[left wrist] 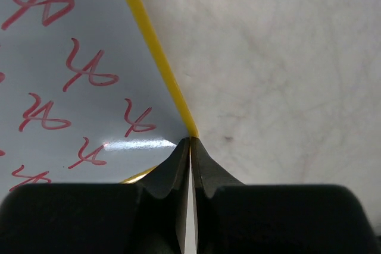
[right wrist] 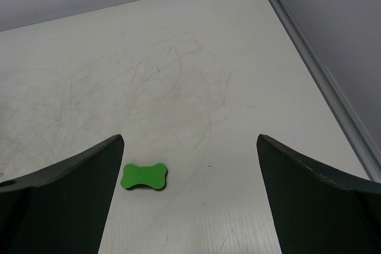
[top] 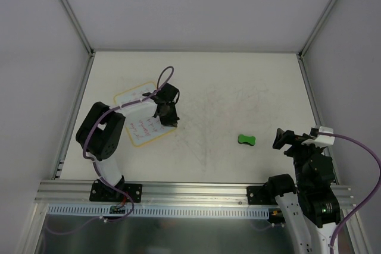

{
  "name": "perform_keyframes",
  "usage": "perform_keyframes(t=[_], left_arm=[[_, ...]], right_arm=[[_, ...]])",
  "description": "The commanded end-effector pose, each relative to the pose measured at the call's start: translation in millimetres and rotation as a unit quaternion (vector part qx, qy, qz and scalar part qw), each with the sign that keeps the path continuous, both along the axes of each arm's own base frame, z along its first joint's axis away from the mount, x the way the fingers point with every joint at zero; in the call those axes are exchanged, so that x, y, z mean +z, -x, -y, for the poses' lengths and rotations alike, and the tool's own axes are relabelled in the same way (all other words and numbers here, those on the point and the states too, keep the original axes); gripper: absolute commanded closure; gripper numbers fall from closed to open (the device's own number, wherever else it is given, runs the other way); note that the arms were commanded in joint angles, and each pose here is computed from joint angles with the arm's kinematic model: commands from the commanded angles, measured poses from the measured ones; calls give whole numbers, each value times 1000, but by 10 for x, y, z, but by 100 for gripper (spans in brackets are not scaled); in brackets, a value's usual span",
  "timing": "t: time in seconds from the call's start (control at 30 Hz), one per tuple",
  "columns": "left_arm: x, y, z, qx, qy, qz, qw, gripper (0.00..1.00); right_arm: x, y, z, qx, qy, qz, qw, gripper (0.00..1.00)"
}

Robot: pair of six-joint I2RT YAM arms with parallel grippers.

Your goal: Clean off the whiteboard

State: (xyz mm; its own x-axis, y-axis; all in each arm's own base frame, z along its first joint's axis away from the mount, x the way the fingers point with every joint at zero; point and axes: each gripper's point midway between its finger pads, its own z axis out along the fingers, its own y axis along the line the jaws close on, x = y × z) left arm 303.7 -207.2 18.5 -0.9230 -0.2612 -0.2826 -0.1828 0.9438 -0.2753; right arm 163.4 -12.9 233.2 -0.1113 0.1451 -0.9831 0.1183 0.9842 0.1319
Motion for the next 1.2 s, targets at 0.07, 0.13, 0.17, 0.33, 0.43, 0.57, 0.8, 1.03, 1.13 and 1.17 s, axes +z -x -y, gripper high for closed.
perform_keyframes(t=[0.07,0.13,0.17,0.33,0.43,0.57,0.8,1.03,1.13,1.17], left_arm=[[-174,614,664,-65,8,-76,995,96],[-183,723,894,-95,12,-77,992,96],[-162,831,1097,-117,15,-74,990,96],[-108,1173,1538,-169,26,-73,983,94],[-13,1302,1690,-188,29,-56,980,90],[465,1245,1805,-198,65,-5,978,60],[1287,792,1385,-164,69,121,977,11],[1342,510,219,-63,53,151,985,1],[1301,521,-282,-25,57,156,986,1],[1199,562,-432,-23,47,151,987,1]], right_arm=[[157,56,52,-14,-16,44,999,1],[147,53,74,-20,-15,42,999,1],[139,49,71,-20,-14,40,999,1],[130,39,72,-22,-19,37,999,1],[127,34,43,-14,-19,36,999,1],[122,30,15,-5,-15,33,999,1],[119,-30,-90,23,-6,-1,1000,1],[-82,-274,-369,49,-56,-145,987,1],[-228,-383,-541,57,-105,-194,974,1],[-374,-451,-586,54,-107,-232,965,1]])
